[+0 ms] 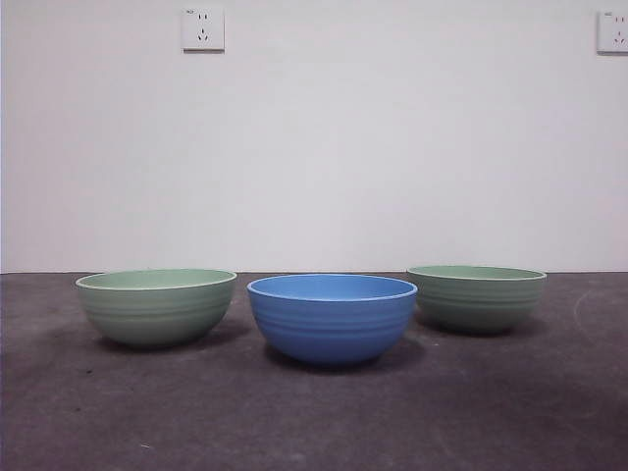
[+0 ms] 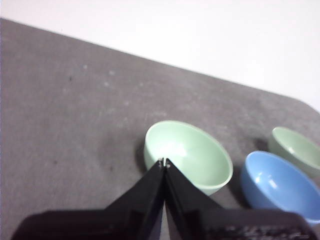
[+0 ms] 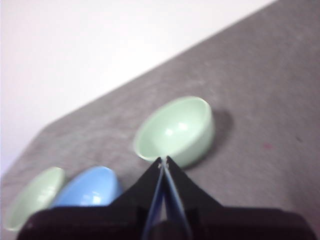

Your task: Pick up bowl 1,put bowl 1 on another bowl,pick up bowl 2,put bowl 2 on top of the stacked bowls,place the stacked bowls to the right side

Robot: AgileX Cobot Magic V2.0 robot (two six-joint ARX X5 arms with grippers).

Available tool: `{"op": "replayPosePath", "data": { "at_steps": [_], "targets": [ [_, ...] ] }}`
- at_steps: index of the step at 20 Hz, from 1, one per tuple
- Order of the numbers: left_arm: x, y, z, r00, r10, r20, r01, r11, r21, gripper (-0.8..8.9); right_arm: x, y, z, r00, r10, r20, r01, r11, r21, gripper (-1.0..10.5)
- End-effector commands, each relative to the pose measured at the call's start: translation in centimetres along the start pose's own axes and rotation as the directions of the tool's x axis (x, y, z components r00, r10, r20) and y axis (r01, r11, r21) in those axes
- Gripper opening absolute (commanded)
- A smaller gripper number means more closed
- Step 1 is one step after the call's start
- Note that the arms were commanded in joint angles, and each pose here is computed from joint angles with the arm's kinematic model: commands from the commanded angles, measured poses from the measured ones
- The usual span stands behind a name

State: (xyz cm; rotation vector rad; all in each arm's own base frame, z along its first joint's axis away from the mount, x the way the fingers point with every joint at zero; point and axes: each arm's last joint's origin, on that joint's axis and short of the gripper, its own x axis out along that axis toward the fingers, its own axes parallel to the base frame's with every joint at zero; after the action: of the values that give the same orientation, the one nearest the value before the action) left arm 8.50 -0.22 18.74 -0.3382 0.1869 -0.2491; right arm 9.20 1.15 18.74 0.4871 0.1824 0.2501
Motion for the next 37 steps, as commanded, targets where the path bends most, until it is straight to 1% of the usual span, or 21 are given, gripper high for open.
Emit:
{"op": "replayPosePath", "data": {
  "at_steps": [1,4,8,12,15,18,21,24,26,29,31,33,34,35,36,37],
  "targets": [
    [-0.5,-0.6,1.1,1.000,-0.017,-0.004,0.017,1.000,-0.003,-0.08,-0.3,1.2,1.8,0.999,0.044,-0.004,-0.044,0.999,0.004,-0.1],
    [-0.8,-1.4,2.5,0.997,-0.078,-0.028,0.079,0.997,0.013,-0.08,-0.5,2.4,3.6,0.993,0.077,-0.091,-0.082,0.995,-0.053,-0.1],
    [-0.9,-2.3,4.4,0.979,-0.167,-0.115,0.173,0.984,0.036,-0.08,-0.6,4.0,6.2,0.968,0.076,-0.238,-0.113,0.983,-0.145,-0.1],
    [-0.9,-3.1,6.3,0.945,-0.231,-0.231,0.253,0.965,0.070,-0.08,-0.6,5.5,8.8,0.926,0.072,-0.369,-0.166,0.960,-0.228,-0.1],
    [-0.9,-3.6,7.5,0.924,-0.223,-0.312,0.268,0.957,0.108,-0.08,-0.6,6.4,10.4,0.893,0.064,-0.445,-0.207,0.938,-0.280,-0.1],
    [-1.0,-4.2,8.7,0.891,-0.251,-0.379,0.319,0.939,0.128,-0.08,-0.6,7.1,11.6,0.857,0.047,-0.513,-0.240,0.918,-0.316,-0.1],
    [-1.3,-4.8,9.8,0.857,-0.270,-0.439,0.361,0.923,0.137,-0.08,-0.4,7.6,12.2,0.812,0.035,-0.582,-0.271,0.906,-0.324,-0.1],
    [-1.7,-5.4,10.6,0.820,-0.293,-0.492,0.404,0.905,0.134,-0.08,-0.3,8.0,12.3,0.763,0.031,-0.646,-0.290,0.909,-0.299,-0.1],
    [-1.9,-5.7,10.9,0.801,-0.297,-0.520,0.420,0.897,0.135,-0.08,-0.2,8.1,12.1,0.727,0.031,-0.686,-0.305,0.910,-0.281,-0.1],
    [-2.2,-6.0,11.2,0.779,-0.305,-0.548,0.434,0.893,0.120,-0.08,-0.2,8.2,11.5,0.674,0.033,-0.738,-0.333,0.905,-0.264,-0.1],
    [-2.3,-6.1,11.2,0.771,-0.308,-0.557,0.438,0.892,0.112,-0.06,-0.2,8.3,11.4,0.656,0.037,-0.754,-0.345,0.903,-0.255,-0.1],
    [-2.3,-6.2,11.3,0.769,-0.309,-0.559,0.438,0.892,0.111,0.02,-0.1,8.4,11.3,0.651,0.040,-0.758,-0.350,0.902,-0.253,0.1],
    [-2.3,-6.2,11.3,0.770,-0.307,-0.559,0.437,0.893,0.111,0.16,-0.1,8.4,11.3,0.652,0.040,-0.757,-0.349,0.903,-0.252,0.1],
    [-2.3,-6.1,11.3,0.771,-0.304,-0.560,0.433,0.895,0.111,0.85,-0.1,8.4,11.3,0.652,0.039,-0.757,-0.343,0.906,-0.249,0.5],
    [-2.3,-6.1,11.3,0.772,-0.301,-0.560,0.427,0.898,0.107,2.03,-0.1,8.4,11.3,0.652,0.038,-0.757,-0.335,0.911,-0.242,1.2],
    [-2.3,-6.1,11.3,0.774,-0.296,-0.560,0.417,0.904,0.098,3.47,-0.1,8.4,11.3,0.652,0.038,-0.757,-0.324,0.917,-0.232,2.2]
  ]
}}
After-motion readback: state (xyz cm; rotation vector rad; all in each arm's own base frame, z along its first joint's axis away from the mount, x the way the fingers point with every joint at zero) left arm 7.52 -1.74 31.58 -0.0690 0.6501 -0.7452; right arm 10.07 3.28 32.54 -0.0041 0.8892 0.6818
